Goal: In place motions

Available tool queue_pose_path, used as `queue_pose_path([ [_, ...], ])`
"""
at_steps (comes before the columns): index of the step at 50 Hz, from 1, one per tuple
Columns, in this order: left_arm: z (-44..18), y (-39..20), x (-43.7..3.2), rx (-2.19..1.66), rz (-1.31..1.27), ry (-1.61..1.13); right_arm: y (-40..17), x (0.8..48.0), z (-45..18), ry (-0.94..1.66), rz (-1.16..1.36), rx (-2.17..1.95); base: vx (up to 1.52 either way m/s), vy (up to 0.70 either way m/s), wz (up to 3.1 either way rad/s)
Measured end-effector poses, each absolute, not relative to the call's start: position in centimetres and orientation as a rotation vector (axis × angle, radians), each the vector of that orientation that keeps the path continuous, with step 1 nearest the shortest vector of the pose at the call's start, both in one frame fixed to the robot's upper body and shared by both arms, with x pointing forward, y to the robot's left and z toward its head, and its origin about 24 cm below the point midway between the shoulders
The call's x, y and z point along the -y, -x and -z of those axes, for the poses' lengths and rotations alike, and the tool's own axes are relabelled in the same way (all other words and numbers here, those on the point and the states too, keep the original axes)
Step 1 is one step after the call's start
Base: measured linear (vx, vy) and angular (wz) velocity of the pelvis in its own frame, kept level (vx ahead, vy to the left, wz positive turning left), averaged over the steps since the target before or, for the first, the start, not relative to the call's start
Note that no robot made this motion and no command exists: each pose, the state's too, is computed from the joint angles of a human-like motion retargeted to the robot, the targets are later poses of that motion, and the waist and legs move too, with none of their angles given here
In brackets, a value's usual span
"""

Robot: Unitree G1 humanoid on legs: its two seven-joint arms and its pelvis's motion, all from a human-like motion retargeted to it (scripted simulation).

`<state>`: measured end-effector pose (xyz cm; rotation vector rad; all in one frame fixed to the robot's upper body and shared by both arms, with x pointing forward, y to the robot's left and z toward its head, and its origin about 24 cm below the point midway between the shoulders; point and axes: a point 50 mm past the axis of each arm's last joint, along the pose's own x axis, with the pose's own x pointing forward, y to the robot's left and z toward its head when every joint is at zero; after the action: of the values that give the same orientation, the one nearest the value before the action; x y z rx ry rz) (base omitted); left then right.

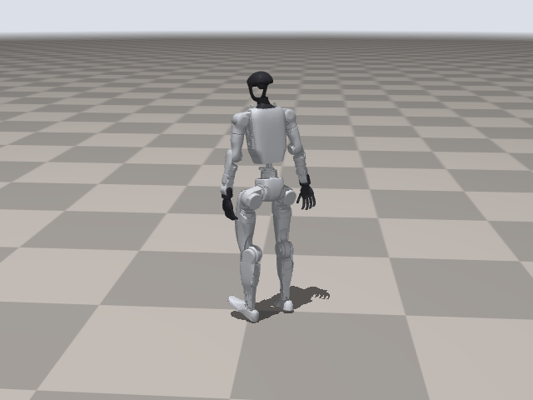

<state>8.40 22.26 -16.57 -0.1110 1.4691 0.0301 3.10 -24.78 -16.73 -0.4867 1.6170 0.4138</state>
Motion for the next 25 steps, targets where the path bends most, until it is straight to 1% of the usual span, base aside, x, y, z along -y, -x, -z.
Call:
queue_pose_path([
  [5, 16.6, -8.9, -21.8, -1.451, -0.001, 0.103, -1.3, 25.9, 16.5, 0.458, -0.345, -1.668, 0.00, 0.00, 0.00],
  [13, 17.0, -7.2, -21.4, -1.501, -0.012, 0.125, 0.2, 26.0, 16.5, 0.393, -0.281, -1.706, 0.03, 0.03, -0.01],
  [25, 17.4, -2.2, -21.5, -1.644, -0.096, 0.194, -0.2, 24.6, 16.9, 0.404, -0.366, -1.696, 0.07, 0.07, 0.05],
])
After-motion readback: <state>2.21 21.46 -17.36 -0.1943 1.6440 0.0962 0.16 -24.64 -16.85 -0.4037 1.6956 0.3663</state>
